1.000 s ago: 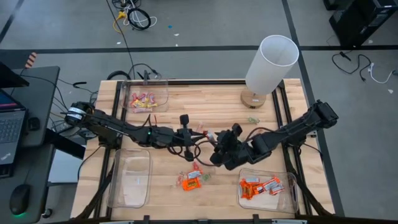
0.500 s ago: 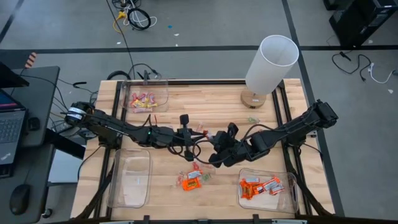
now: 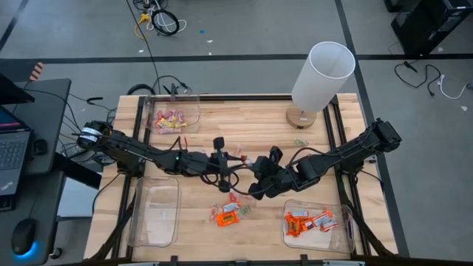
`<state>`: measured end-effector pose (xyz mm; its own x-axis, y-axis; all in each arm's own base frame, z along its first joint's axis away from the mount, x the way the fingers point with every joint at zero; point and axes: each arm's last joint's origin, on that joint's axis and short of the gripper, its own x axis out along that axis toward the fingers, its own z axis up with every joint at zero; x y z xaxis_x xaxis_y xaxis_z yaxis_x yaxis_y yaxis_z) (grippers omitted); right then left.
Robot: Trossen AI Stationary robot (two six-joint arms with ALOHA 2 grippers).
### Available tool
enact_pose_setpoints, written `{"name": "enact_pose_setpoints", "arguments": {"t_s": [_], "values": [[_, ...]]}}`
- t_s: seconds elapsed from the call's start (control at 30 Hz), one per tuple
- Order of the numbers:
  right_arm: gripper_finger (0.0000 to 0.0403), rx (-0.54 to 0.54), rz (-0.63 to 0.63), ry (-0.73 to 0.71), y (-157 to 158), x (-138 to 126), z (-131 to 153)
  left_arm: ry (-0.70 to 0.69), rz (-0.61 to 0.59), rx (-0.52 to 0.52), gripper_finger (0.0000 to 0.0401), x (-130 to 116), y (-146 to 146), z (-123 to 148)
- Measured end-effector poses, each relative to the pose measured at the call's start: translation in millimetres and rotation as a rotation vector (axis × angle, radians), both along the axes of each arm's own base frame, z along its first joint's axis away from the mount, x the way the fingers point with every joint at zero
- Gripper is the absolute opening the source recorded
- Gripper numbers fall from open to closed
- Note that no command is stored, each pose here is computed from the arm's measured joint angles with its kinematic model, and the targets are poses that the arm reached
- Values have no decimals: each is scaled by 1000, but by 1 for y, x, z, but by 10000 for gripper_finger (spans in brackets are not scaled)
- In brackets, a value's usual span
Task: Sort candy
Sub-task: Put the chocolate into the bottom right transparent bin
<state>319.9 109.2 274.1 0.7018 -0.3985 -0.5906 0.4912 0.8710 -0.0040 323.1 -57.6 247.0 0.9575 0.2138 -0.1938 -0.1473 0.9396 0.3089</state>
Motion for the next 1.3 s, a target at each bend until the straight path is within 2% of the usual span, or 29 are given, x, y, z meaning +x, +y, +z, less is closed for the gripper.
{"name": "enact_pose_setpoints", "arguments": {"t_s": [0.2, 0.4, 0.47, 0.63, 0.73, 0.93, 1.03, 1.2, 1.3], "values": [[6, 34, 11, 18, 0, -1, -1, 34, 16, -57, 158, -1, 0, -5], [5, 84, 28, 35, -2, -10, 6, 41, 21, -69, 187, -2, 1, -5], [5, 118, 75, 87, 0, -16, 7, 49, 22, -68, 188, -2, 1, -5], [5, 212, 284, 306, 8, -43, 11, 72, 25, -71, 188, -6, 1, -4], [5, 273, 326, 446, 14, -64, 11, 94, 30, -76, 188, -7, 1, -5], [5, 517, 233, 738, 37, -103, 6, 96, 93, -85, 188, -8, 5, -6], [5, 615, 181, 806, 55, -119, 6, 82, 99, -88, 188, -7, 6, -5], [5, 685, 95, 850, 79, -141, 6, 75, 97, -87, 188, -7, 6, -4], [5, 687, 56, 853, 90, -153, 6, 74, 97, -88, 188, -7, 6, -4]]}}
